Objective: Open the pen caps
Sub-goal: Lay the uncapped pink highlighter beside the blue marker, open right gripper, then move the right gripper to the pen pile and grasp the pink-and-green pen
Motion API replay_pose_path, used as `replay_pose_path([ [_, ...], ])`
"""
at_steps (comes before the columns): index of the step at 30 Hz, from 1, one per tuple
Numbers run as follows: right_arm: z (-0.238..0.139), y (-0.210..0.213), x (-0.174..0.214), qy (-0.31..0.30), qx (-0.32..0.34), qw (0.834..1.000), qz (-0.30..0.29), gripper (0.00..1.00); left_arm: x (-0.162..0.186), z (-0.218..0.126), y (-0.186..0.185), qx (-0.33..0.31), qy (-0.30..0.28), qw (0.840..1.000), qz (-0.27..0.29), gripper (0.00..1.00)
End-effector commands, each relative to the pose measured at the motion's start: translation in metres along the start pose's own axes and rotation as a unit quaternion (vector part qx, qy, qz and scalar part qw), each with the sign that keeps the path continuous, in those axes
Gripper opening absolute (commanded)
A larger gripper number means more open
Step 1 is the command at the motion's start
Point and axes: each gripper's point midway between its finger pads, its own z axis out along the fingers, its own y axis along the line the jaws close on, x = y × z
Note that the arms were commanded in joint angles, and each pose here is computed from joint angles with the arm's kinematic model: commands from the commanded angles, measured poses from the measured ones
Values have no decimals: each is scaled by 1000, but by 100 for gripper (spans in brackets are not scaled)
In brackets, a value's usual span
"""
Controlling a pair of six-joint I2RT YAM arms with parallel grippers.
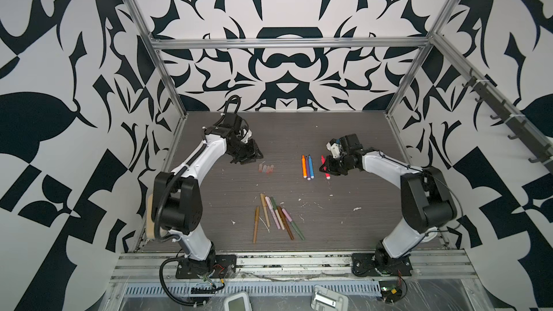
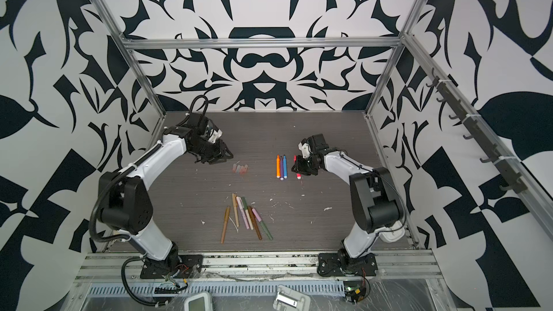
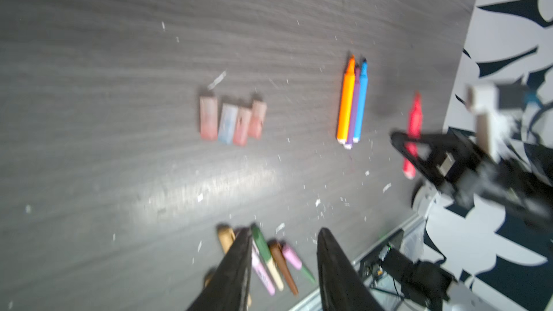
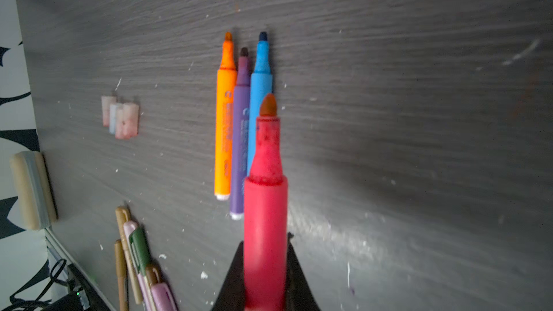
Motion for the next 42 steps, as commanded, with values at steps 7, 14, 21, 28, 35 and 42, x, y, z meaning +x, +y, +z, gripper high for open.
replay_pose_path([
  [7,31,-3,-32,-25,-28,999,-13,0,78,-69,4,-22,-32,999,35,41],
  [14,40,-9,-31,-16,-23,1000,-3,1,108,-84,25,-40,-103,993,33,42],
  [21,39,-10,-29,-18,-20,1000,-2,21,104,-93,27,-42,-148,987,39,45],
  [28,39,-10,-30,-20,-21,1000,-3,33,105,-87,28,-43,-132,990,36,45],
  [35,41,-11,-29,-16,-24,1000,0,34,105,-85,30,-45,-131,990,33,45],
  [42,19,-11,-34,-69,-5,998,-12,37,105,-87,31,-48,-137,989,33,44],
])
